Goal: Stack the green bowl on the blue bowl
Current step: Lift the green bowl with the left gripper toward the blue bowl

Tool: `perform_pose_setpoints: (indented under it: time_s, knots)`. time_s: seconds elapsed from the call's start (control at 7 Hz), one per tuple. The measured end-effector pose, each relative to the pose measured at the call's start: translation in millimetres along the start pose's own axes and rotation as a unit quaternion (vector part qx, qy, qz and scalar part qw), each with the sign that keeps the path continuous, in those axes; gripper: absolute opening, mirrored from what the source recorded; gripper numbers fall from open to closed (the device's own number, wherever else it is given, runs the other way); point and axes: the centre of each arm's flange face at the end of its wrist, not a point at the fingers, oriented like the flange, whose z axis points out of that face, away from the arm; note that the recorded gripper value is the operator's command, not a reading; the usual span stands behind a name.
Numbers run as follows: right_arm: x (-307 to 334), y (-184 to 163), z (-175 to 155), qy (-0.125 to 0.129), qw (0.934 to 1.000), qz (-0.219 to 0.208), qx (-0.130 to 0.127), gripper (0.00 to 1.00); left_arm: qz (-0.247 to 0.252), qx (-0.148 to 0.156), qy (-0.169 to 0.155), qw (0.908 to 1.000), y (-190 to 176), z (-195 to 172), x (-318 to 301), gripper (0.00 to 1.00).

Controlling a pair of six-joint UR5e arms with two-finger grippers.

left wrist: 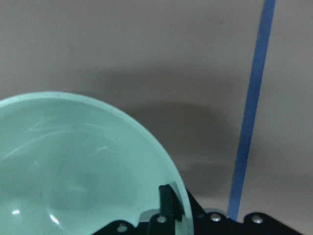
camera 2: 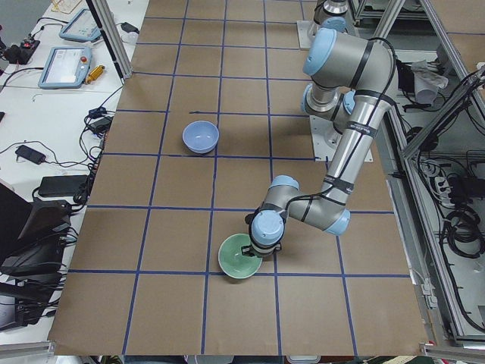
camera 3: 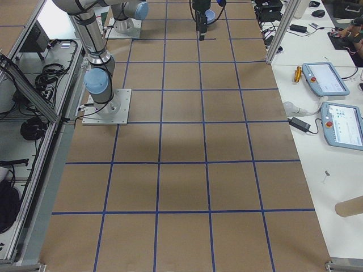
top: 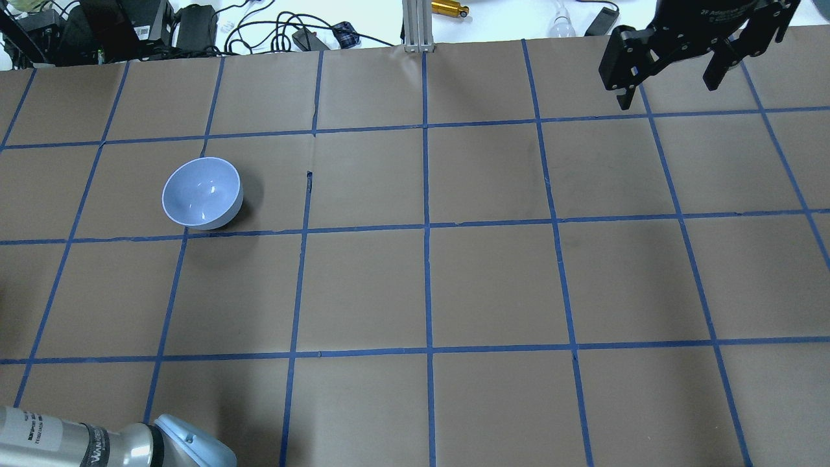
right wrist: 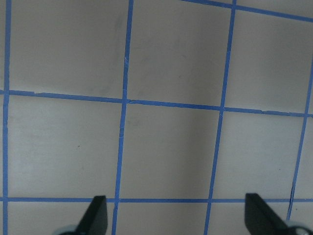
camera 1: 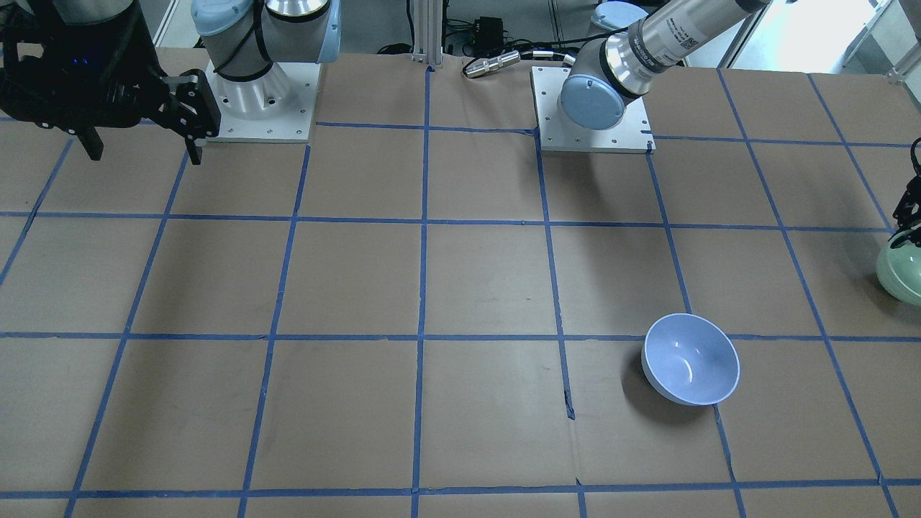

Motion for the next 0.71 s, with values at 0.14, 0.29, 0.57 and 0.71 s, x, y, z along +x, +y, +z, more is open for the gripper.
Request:
perform_pose_setpoints:
  time_s: [0.14, 0.29, 0.57, 0.71]
  knots:
    - [0, 0, 0, 0.0, 1.0, 0.0, 0.0, 1.0, 0.0, -0.003, -0.008, 1.0, -2, -10, -2, 0.0]
    - [0, 0, 0, 0.0, 1.0, 0.0, 0.0, 1.0, -0.003, -0.004, -0.022, 0.9998, -7, -26, -5, 0.0]
    - [0, 0, 0, 0.0, 1.0, 0.0, 0.0, 1.0, -0.006, 0.006, -0.047, 0.9989, -33, -63, -16, 0.0]
    - [0, 0, 0, 0.0, 1.0, 0.0, 0.0, 1.0, -0.002, 0.009, -0.058, 0.9983, -54, -83, -27, 0.0]
